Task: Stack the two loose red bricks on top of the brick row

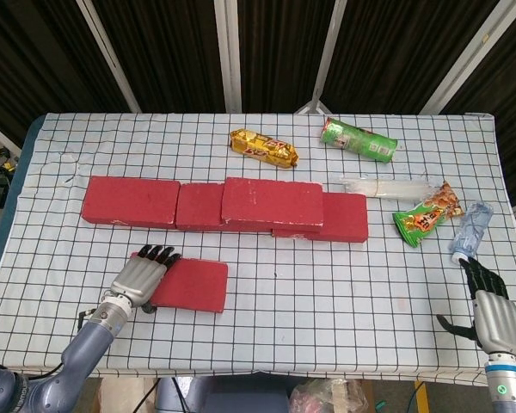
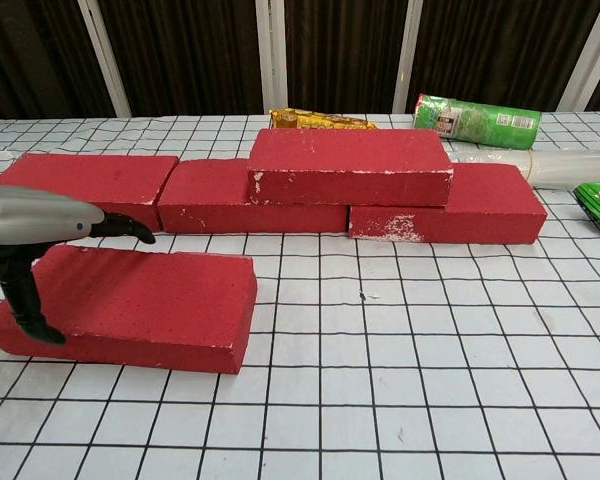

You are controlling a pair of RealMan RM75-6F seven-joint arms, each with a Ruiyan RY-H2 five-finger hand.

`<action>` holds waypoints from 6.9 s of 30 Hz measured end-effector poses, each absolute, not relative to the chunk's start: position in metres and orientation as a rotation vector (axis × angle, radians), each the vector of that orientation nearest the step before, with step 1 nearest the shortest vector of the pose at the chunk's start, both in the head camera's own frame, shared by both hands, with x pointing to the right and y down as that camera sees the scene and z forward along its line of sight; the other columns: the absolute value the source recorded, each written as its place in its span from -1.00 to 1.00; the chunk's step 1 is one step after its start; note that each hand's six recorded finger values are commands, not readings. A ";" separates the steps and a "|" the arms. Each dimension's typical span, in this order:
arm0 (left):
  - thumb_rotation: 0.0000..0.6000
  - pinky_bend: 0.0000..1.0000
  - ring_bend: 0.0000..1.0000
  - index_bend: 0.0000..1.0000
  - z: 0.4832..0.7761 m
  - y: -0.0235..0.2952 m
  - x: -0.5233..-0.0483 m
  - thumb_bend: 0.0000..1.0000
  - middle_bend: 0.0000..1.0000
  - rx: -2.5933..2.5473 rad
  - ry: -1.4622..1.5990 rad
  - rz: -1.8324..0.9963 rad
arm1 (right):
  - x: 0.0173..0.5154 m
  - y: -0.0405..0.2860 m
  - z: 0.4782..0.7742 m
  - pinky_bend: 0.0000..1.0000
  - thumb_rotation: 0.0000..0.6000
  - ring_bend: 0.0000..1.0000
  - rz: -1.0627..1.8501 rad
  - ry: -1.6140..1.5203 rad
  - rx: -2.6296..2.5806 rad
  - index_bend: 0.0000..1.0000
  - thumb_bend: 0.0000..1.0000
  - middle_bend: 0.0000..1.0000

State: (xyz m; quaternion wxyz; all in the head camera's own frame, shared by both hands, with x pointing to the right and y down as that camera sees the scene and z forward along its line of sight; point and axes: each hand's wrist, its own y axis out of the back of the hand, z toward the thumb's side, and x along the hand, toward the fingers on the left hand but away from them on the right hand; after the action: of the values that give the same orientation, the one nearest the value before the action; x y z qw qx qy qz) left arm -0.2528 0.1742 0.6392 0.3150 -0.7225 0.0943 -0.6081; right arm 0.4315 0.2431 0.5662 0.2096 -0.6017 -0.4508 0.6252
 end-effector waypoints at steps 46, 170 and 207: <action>1.00 -1.00 -1.00 -0.44 0.639 0.135 -0.254 -1.00 -0.52 -1.851 0.324 -1.611 | 0.431 0.244 0.570 -1.00 1.00 -1.00 1.762 -1.263 -1.701 -0.94 -0.57 -1.00; 1.00 -1.00 -1.00 -0.69 0.676 -0.030 -0.262 -1.00 -0.82 -1.815 0.343 -1.677 | 0.465 0.237 0.573 -1.00 1.00 -1.00 1.924 -1.367 -1.424 -0.94 -0.57 -1.00; 1.00 -1.00 -1.00 -0.78 0.677 -0.025 -0.251 -1.00 -0.87 -1.828 0.343 -1.670 | 0.467 0.237 0.571 -1.00 1.00 -1.00 1.928 -1.388 -1.413 -0.94 -0.57 -1.00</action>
State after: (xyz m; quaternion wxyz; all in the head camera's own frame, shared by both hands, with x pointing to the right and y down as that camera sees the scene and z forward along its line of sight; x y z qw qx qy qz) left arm -0.2514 -0.0255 0.6772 0.3155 -0.6939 0.1302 -0.6341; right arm 0.4671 0.2369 0.5711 0.1874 -0.5021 -0.4932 0.6852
